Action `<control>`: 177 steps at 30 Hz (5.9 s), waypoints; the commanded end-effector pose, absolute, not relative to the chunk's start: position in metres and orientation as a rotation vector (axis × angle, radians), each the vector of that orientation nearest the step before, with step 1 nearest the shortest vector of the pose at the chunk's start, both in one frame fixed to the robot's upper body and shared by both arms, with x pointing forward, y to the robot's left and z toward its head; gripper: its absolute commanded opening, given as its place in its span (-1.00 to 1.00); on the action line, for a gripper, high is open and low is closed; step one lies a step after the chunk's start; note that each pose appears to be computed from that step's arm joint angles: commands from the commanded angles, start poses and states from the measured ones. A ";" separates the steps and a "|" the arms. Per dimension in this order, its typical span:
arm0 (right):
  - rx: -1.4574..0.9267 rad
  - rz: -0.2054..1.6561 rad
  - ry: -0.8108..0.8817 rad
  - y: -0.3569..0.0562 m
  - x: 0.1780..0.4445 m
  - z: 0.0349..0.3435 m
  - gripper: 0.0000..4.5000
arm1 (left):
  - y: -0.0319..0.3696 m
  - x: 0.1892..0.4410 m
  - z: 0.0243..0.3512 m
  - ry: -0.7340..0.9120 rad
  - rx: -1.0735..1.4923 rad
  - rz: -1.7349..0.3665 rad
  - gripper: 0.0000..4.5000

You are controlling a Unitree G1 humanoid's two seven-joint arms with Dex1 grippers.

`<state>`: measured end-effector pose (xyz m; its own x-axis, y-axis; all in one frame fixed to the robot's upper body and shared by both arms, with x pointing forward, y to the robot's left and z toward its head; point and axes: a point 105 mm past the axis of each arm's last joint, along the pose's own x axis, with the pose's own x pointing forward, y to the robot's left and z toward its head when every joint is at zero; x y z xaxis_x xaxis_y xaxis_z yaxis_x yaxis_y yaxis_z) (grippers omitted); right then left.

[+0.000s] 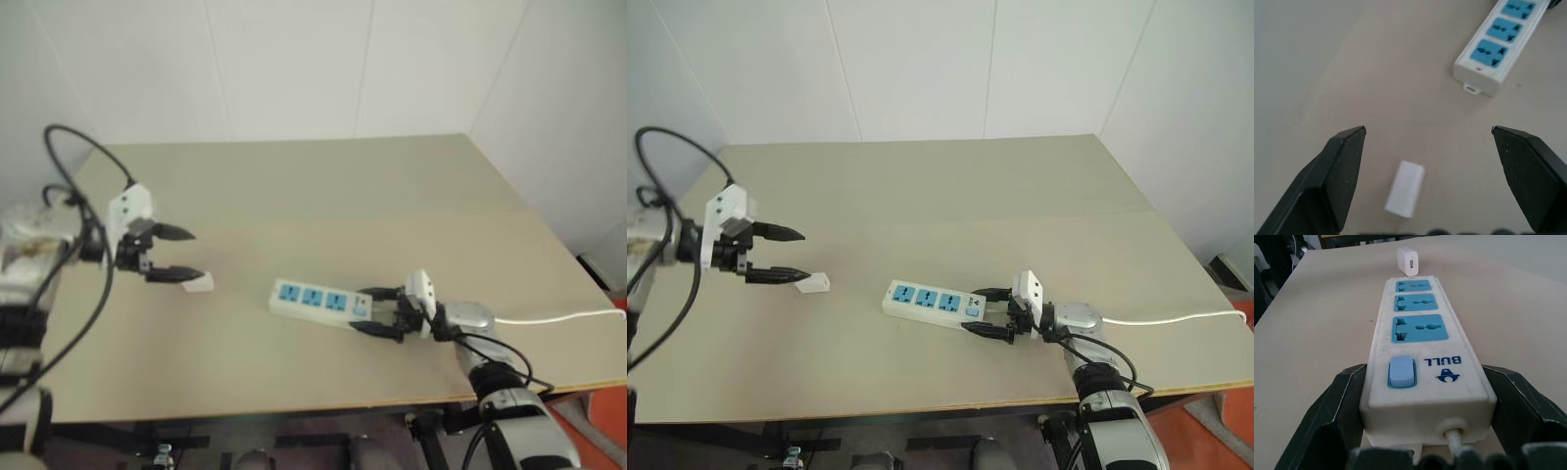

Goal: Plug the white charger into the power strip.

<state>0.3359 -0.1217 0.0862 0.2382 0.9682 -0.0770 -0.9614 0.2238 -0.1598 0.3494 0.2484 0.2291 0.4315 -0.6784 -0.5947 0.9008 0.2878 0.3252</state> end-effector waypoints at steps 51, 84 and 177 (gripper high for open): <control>-0.193 1.401 -0.039 -0.100 0.333 0.082 0.51 | 0.233 0.383 0.144 0.998 1.208 -1.212 1.00; -0.177 1.458 -0.060 -0.094 0.319 0.085 0.51 | 0.187 0.362 0.273 0.128 0.420 -1.334 -0.54; -0.217 1.542 -0.070 -0.062 0.306 0.075 0.51 | 0.097 0.304 0.118 -0.075 0.030 -1.675 -0.54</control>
